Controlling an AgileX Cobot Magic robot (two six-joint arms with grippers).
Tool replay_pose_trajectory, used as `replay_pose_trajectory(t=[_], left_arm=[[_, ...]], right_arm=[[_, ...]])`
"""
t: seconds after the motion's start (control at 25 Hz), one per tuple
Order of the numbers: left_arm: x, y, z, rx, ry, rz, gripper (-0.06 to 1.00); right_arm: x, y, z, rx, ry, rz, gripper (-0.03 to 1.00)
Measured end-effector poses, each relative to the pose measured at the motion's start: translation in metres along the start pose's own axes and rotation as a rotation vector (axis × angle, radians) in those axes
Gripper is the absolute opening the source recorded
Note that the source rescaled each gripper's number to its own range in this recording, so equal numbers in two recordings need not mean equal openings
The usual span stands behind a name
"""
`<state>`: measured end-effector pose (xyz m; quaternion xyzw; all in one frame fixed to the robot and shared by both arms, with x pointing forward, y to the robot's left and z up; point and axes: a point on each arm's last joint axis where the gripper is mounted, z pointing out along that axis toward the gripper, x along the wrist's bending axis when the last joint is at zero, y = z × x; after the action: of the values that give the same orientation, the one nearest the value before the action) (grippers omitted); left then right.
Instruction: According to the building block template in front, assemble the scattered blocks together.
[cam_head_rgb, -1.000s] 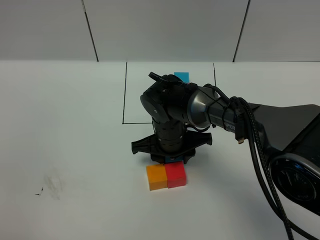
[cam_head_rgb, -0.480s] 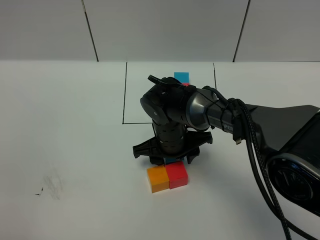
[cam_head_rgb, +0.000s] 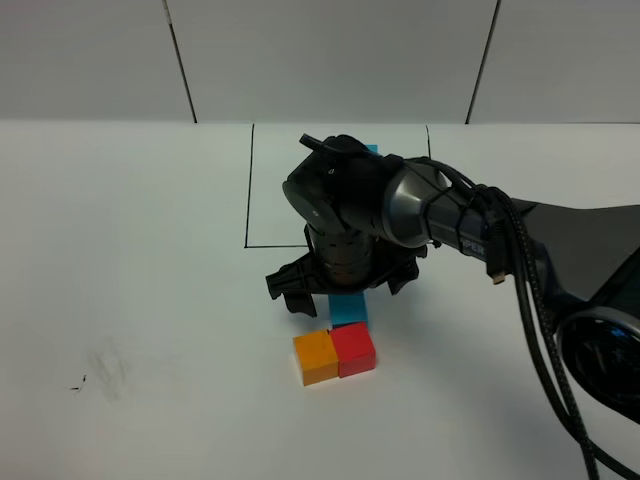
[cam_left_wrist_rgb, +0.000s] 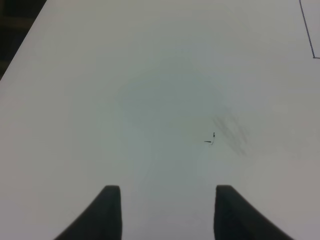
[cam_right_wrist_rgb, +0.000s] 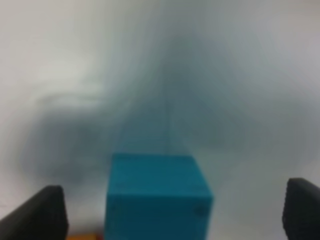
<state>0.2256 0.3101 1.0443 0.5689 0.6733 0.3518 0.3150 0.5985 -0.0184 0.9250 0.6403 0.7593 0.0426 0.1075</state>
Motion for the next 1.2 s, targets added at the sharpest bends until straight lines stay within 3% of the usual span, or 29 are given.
replay_pose_trajectory(t=[0.24, 0.52, 0.68, 0.96, 1.2], left_arm=[[0.000, 0.000, 0.000, 0.000, 0.000, 0.000, 0.00], [0.000, 0.000, 0.000, 0.000, 0.000, 0.000, 0.00], [0.000, 0.000, 0.000, 0.000, 0.000, 0.000, 0.00], [0.000, 0.000, 0.000, 0.000, 0.000, 0.000, 0.00], [0.000, 0.000, 0.000, 0.000, 0.000, 0.000, 0.00]], right_arm=[[-0.019, 0.011, -0.065, -0.181, -0.018, -0.083, 0.87], [-0.055, 0.011, -0.173, -0.470, -0.096, -0.416, 0.85], [-0.085, -0.001, -0.231, -0.602, -0.201, -0.511, 0.86], [-0.181, -0.044, -0.315, -0.666, -0.406, -0.342, 0.99], [-0.253, -0.109, -0.380, -0.770, -0.536, -0.304, 1.00]])
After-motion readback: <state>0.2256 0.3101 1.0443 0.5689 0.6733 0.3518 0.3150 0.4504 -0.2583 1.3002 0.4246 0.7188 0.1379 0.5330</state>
